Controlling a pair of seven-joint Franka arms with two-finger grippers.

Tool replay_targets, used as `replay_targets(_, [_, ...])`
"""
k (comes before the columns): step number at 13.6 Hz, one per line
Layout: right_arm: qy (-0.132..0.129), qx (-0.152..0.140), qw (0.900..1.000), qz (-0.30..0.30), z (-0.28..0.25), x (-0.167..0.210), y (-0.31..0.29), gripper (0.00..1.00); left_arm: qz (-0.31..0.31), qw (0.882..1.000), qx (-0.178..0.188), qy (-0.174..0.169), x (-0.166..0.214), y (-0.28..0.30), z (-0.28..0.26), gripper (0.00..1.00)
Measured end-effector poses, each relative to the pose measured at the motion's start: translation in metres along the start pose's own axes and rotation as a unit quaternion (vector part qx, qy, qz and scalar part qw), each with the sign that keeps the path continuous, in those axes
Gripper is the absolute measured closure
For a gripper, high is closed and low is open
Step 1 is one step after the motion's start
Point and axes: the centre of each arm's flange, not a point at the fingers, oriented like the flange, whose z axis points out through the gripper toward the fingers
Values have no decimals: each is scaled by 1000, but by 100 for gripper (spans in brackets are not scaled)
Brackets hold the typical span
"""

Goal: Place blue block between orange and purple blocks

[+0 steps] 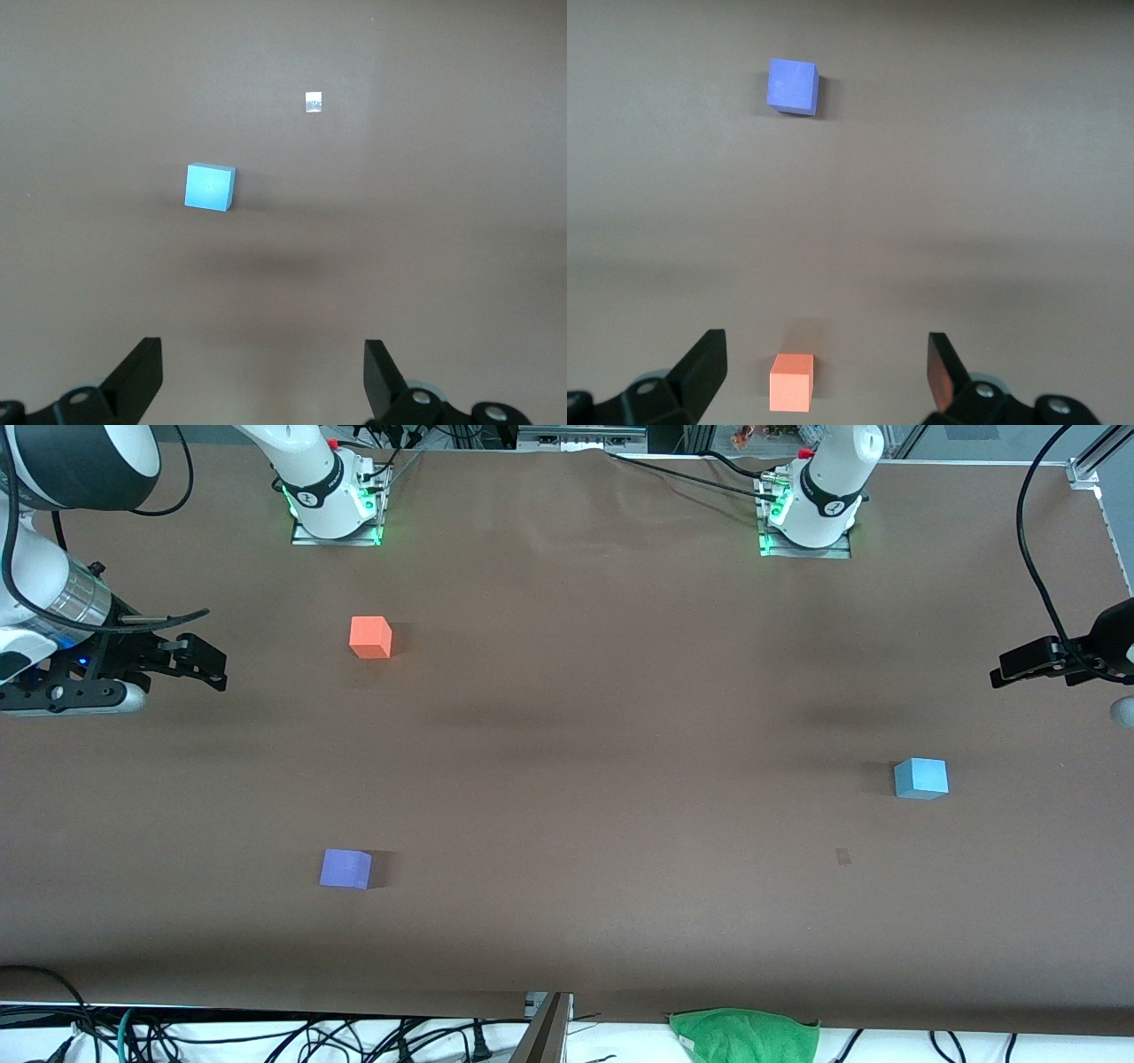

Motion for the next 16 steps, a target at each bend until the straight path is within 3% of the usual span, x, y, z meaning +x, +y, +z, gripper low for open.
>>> replay_targets(8, [0, 0, 1000, 0, 0, 0, 0, 0, 7, 1000, 19, -1, 1, 5, 1, 0])
replay_targets(16, [0, 0, 1000, 0, 0, 0, 0, 0, -9, 999, 20, -29, 18, -14, 32, 0])
